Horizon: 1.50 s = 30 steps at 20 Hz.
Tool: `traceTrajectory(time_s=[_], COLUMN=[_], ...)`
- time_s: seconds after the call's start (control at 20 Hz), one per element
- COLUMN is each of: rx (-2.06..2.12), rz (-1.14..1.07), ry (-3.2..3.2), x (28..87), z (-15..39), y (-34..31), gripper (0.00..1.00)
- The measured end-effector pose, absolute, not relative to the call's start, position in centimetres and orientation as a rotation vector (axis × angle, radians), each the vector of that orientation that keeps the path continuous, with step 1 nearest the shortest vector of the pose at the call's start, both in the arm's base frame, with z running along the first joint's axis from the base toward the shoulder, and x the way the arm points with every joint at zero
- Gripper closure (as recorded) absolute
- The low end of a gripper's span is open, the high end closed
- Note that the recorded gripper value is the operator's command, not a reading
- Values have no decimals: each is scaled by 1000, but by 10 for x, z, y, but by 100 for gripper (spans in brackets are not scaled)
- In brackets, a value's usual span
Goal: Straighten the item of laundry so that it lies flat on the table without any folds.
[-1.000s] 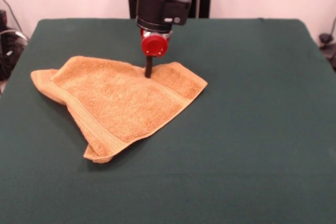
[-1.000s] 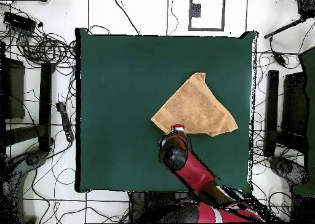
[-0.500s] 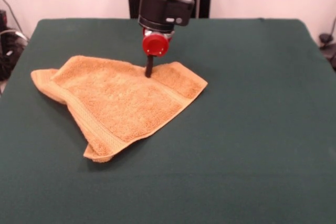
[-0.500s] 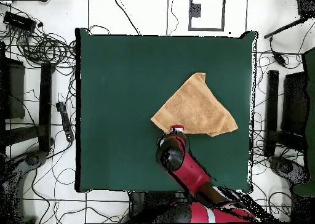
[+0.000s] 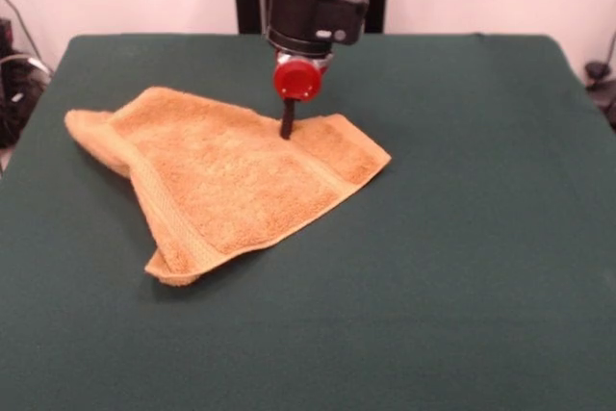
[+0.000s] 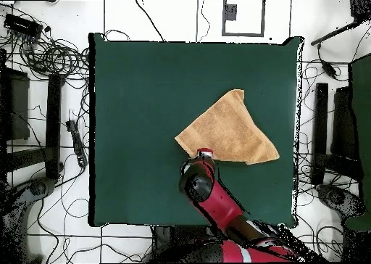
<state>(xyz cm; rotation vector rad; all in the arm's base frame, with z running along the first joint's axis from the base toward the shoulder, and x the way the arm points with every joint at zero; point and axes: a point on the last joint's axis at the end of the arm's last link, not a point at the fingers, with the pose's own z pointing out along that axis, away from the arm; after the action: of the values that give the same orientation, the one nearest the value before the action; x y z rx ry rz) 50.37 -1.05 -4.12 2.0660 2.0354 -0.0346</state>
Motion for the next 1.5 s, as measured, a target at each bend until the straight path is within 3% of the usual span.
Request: traceTrajectory(time_s=[0.8, 1.5], rx=[2175, 2303], rz=[-53, -37], ry=[2189, 2140], x=[453, 444], z=[-37, -37], y=[62, 84], gripper=[100, 100])
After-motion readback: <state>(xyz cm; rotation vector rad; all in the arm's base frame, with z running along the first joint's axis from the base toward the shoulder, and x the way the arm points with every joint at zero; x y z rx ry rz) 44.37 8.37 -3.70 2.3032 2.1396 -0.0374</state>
